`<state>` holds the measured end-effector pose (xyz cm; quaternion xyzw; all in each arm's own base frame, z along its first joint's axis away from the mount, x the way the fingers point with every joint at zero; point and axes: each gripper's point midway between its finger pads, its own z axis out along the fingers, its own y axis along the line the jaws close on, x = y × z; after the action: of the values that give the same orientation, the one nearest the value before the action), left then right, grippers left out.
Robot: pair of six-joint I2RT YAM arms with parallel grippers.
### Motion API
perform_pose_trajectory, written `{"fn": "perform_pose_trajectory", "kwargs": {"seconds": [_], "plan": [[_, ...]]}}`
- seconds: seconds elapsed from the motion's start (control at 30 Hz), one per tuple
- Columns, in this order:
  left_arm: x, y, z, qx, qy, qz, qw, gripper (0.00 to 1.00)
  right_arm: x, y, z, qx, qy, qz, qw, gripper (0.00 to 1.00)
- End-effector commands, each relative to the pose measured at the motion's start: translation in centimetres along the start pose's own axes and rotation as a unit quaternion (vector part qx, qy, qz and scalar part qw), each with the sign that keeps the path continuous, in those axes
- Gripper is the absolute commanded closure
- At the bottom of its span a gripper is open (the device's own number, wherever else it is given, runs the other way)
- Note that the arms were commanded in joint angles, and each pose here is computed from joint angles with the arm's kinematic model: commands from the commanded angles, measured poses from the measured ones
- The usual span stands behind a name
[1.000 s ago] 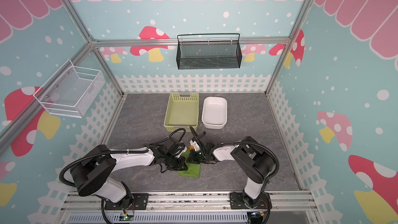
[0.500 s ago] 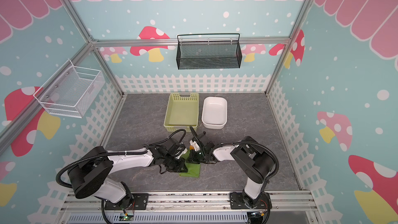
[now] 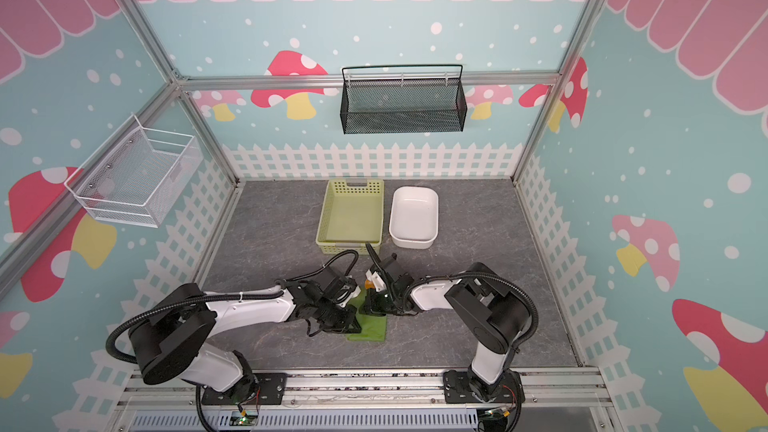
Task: Place the utensils on the paper napkin and roll it up
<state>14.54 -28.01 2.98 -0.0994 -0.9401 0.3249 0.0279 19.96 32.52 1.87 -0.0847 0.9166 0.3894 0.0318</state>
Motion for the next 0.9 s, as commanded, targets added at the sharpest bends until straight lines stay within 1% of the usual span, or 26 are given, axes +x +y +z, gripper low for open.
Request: {"fn": "perform_pose_trajectory", "kwargs": {"seconds": [0.0, 0.23, 0.37, 0.5, 0.57, 0.67, 0.87], "plan": [[0.8, 0.3, -0.3, -0.004, 0.005, 0.002, 1.000, 0.90, 1.2, -2.3, 0.5, 0.046, 0.017, 0.017, 0.999, 1.00], [2.0, 1.0, 1.2, -0.006, 0.039, 0.001, 0.999, 0.90, 1.3, -2.5, 0.5, 0.048, 0.018, 0.018, 0.999, 1.00], [2.5, 2.4, 1.7, -0.035, 0.051, -0.005, 0.998, 0.91, 1.4, -2.7, 0.5, 0.051, 0.018, 0.021, 0.998, 1.00], [2.2, 3.3, 1.6, -0.060, 0.046, -0.005, 0.997, 0.91, 1.4, -2.9, 0.4, 0.055, 0.014, 0.025, 0.998, 1.00], [1.8, 3.5, 1.2, -0.068, 0.035, -0.006, 0.997, 0.91, 1.3, -3.0, 0.3, 0.058, 0.010, 0.029, 0.998, 1.00], [1.0, 3.1, 0.3, -0.060, 0.015, -0.007, 0.998, 0.91, 1.2, -3.0, 0.1, 0.060, 0.003, 0.034, 0.998, 1.00], [-1.5, 1.2, -2.9, -0.023, -0.052, -0.005, 0.998, 0.80, 1.3, -3.3, 0.2, 0.062, 0.002, 0.038, 0.997, 1.00]]}}
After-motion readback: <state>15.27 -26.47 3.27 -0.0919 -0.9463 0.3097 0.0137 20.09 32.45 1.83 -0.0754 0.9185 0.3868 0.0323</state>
